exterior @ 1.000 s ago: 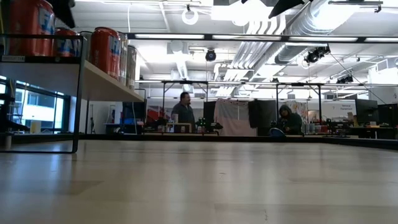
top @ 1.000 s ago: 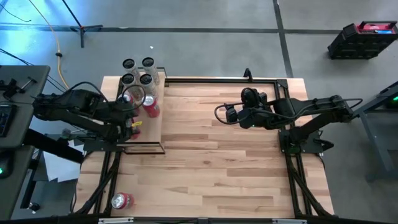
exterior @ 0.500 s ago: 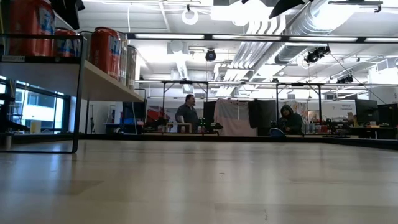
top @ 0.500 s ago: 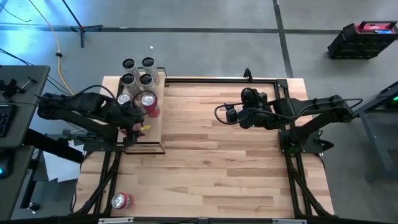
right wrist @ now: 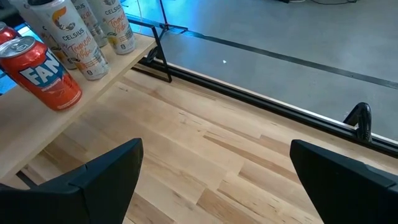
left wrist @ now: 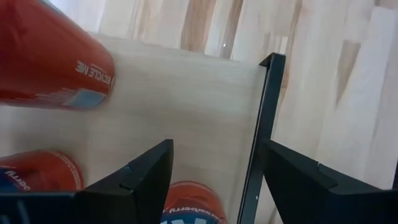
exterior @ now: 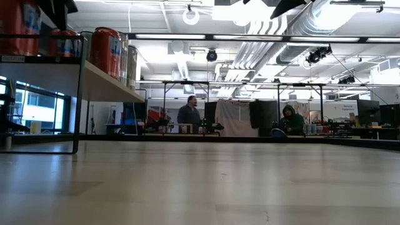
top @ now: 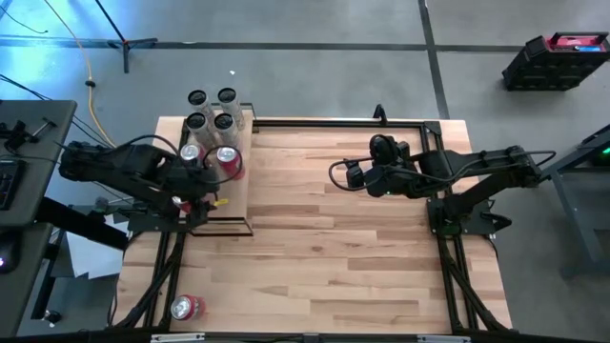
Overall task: Place canned beverage on shelf
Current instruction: Put the top red soda can on the shelf
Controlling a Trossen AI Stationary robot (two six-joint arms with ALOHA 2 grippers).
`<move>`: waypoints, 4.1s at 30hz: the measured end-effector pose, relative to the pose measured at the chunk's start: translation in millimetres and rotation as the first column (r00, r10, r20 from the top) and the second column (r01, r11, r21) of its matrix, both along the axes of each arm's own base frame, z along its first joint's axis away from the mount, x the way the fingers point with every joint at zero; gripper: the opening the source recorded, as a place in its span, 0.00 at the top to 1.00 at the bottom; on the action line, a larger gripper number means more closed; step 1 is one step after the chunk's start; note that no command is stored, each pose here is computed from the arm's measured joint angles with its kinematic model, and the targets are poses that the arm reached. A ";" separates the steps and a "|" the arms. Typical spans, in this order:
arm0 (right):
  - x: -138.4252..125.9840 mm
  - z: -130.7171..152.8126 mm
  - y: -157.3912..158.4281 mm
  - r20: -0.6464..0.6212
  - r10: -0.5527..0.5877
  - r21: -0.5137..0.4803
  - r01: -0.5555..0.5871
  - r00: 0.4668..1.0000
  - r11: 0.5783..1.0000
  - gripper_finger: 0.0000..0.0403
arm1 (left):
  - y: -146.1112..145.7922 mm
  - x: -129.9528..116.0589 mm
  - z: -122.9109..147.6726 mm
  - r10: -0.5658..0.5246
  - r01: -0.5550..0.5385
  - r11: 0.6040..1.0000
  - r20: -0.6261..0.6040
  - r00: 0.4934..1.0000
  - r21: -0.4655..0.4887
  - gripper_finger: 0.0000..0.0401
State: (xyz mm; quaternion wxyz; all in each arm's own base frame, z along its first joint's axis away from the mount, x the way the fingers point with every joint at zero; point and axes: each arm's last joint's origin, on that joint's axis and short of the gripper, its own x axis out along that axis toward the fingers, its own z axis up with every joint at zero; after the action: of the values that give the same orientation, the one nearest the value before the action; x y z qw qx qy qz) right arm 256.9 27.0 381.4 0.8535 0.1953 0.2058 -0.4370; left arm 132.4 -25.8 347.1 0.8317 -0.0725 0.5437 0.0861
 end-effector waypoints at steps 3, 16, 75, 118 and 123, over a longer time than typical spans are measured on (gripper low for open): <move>0.0 0.0 0.0 0.000 0.001 0.001 -0.001 1.000 1.000 0.03 | -0.4 1.7 1.0 -0.002 0.002 1.000 0.023 1.000 -0.004 0.43; -0.8 -1.3 0.4 -0.019 0.017 0.019 -0.017 1.000 1.000 0.03 | -7.2 2.3 20.0 -0.027 0.047 0.979 0.100 0.995 -0.201 0.43; -2.3 -3.0 0.4 -0.048 0.022 0.020 -0.021 0.999 1.000 0.03 | -33.2 -56.3 18.9 0.122 -0.142 0.946 -0.085 0.989 -0.290 0.43; -2.7 -3.7 0.2 -0.072 0.033 0.007 -0.032 0.997 0.999 0.03 | -26.7 -24.9 82.0 -0.089 0.110 0.981 0.137 0.987 -0.158 0.43; -2.9 -3.8 0.1 -0.077 0.034 0.005 -0.034 0.996 0.999 0.03 | -31.9 -16.2 75.2 -0.130 0.144 0.979 0.100 0.986 -0.142 0.43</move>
State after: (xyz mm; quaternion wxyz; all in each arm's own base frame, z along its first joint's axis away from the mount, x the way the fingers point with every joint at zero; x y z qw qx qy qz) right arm 254.0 27.1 377.6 0.8520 0.1764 0.2426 -0.4291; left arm 116.2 -57.6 422.3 0.8517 -0.1006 0.5141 -0.0157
